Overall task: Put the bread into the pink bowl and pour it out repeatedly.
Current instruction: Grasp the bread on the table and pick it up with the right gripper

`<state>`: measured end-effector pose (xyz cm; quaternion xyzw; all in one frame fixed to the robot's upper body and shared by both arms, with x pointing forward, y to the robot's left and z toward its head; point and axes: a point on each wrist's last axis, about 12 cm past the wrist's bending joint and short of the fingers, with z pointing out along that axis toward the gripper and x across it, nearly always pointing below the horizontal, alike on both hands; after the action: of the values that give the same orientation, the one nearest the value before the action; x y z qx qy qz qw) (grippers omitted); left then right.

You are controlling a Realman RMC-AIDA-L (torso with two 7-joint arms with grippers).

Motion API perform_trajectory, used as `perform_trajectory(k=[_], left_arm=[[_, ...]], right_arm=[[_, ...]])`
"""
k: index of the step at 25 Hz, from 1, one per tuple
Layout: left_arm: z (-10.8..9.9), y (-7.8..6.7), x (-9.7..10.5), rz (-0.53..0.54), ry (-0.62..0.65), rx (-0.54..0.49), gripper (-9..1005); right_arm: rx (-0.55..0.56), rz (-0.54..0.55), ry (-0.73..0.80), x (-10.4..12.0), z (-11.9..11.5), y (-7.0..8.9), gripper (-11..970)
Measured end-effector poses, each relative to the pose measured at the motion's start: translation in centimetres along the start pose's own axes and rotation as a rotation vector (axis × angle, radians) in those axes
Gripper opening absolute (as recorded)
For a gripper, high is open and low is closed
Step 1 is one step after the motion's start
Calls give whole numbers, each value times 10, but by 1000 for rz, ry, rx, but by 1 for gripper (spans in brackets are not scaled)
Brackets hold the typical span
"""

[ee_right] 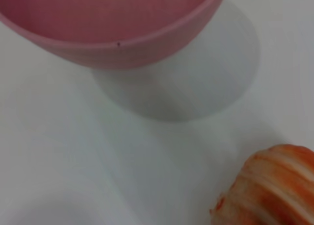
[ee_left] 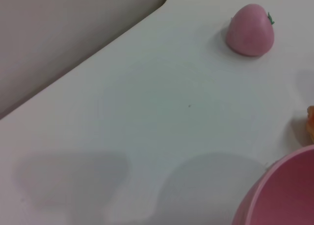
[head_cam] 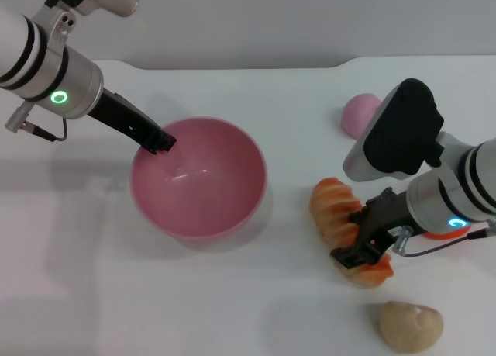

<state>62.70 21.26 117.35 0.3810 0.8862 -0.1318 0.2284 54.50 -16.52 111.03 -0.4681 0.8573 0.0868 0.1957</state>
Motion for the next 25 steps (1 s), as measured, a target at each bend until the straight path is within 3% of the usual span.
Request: perform_trajectory(k=[9,25], left_arm=[[0,0,1,-2,-1,-2,99],[1,1,1,-5,-5,-7,100]], right_arm=[[44,-27,23,3,-1,-2,551],[55,-31,9,2,-4,-1,395]])
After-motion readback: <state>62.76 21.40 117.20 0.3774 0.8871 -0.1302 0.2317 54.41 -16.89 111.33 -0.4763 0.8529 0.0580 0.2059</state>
